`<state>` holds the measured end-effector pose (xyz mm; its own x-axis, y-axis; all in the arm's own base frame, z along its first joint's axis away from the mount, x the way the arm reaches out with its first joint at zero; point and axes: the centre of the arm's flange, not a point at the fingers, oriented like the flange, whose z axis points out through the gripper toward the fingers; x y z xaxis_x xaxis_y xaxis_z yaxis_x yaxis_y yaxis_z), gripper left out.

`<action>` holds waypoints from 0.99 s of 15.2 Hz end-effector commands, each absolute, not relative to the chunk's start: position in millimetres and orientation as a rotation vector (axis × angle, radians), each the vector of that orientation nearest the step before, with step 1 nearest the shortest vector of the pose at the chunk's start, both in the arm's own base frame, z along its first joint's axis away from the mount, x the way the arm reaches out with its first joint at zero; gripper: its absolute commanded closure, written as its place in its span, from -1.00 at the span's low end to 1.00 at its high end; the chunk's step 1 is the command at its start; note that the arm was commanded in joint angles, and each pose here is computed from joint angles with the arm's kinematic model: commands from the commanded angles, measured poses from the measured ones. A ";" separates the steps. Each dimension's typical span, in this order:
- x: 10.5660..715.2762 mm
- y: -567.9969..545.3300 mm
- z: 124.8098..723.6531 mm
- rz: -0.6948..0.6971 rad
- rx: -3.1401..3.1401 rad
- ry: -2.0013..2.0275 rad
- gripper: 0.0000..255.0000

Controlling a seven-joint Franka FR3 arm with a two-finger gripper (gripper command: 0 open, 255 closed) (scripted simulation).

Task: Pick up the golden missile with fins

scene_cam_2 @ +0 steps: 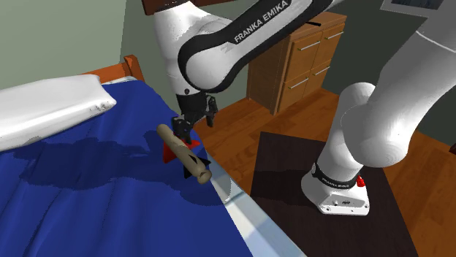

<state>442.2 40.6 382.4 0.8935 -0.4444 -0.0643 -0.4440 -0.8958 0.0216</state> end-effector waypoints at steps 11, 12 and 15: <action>502.1 48.3 282.6 -0.136 2.985 -0.995 -1.00; 502.1 48.3 277.3 -0.136 2.985 -0.995 -1.00; 502.0 48.3 263.7 -0.136 2.985 -0.995 -1.00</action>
